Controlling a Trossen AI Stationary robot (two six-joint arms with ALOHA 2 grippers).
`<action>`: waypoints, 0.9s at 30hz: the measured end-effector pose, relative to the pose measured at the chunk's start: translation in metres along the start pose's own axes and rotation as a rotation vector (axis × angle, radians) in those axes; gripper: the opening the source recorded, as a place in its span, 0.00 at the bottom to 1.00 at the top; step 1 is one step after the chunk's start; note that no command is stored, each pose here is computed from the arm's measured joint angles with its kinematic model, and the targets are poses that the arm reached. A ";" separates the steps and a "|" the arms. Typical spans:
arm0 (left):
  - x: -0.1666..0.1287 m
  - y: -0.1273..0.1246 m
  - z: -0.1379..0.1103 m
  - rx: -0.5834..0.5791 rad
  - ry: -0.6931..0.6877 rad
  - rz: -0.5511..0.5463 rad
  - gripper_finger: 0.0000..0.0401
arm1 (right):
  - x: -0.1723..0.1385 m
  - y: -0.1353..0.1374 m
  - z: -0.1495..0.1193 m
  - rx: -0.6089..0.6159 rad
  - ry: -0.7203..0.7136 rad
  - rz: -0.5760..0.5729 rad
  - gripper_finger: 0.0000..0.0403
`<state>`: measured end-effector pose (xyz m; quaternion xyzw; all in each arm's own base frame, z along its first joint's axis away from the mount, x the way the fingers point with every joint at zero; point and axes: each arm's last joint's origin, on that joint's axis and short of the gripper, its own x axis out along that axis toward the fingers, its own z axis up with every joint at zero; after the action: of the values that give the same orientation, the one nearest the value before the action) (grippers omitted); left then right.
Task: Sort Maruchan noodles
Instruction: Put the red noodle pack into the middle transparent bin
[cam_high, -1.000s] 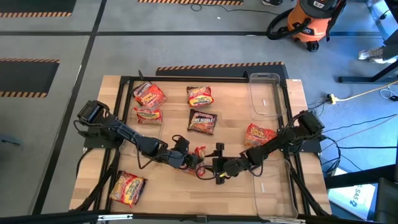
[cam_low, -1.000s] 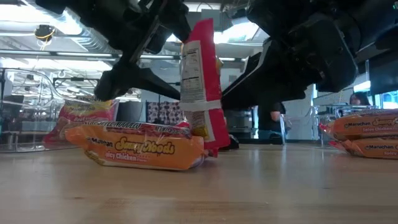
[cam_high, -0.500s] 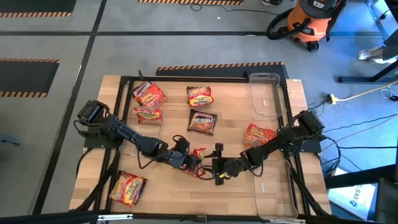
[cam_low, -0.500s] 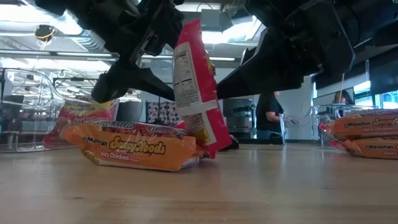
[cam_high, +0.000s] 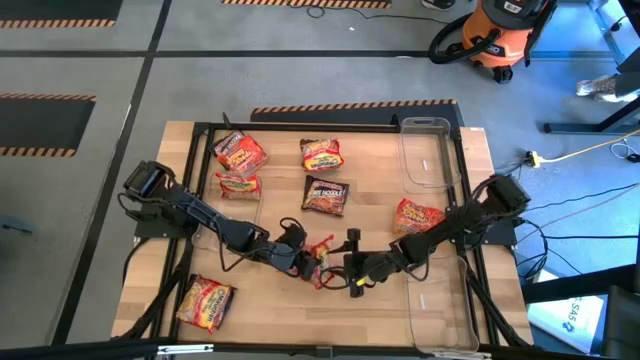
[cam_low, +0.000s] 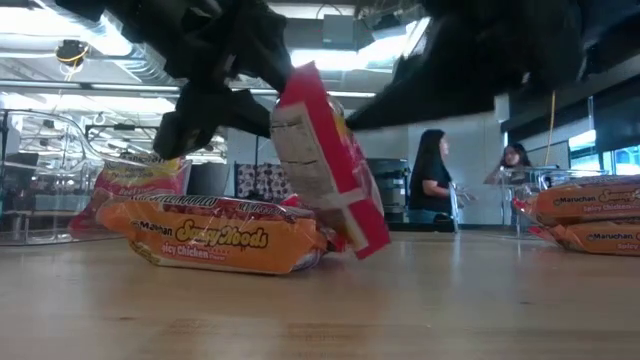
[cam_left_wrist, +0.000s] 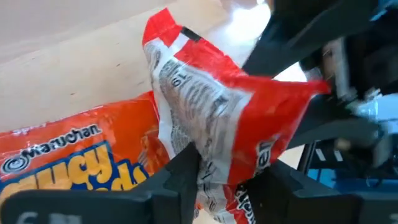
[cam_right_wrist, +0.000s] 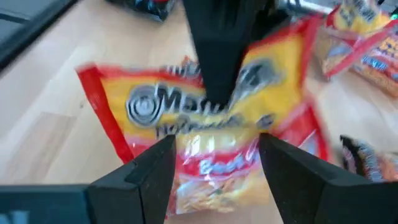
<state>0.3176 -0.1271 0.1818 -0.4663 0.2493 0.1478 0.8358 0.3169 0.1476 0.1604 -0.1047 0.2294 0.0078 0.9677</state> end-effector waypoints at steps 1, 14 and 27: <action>0.000 -0.001 0.000 0.018 -0.002 -0.004 0.25 | -0.004 -0.002 0.003 -0.002 0.006 -0.001 0.56; -0.001 -0.008 0.001 0.297 -0.002 -0.084 0.02 | -0.049 -0.017 0.016 -0.044 0.145 0.026 0.56; -0.021 -0.029 0.010 0.613 0.001 -0.291 0.03 | -0.102 -0.038 0.028 0.109 0.215 0.179 0.56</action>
<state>0.3167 -0.1339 0.2180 -0.2243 0.2135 -0.0553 0.9492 0.2400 0.1199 0.2377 -0.0314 0.3404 0.0705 0.9371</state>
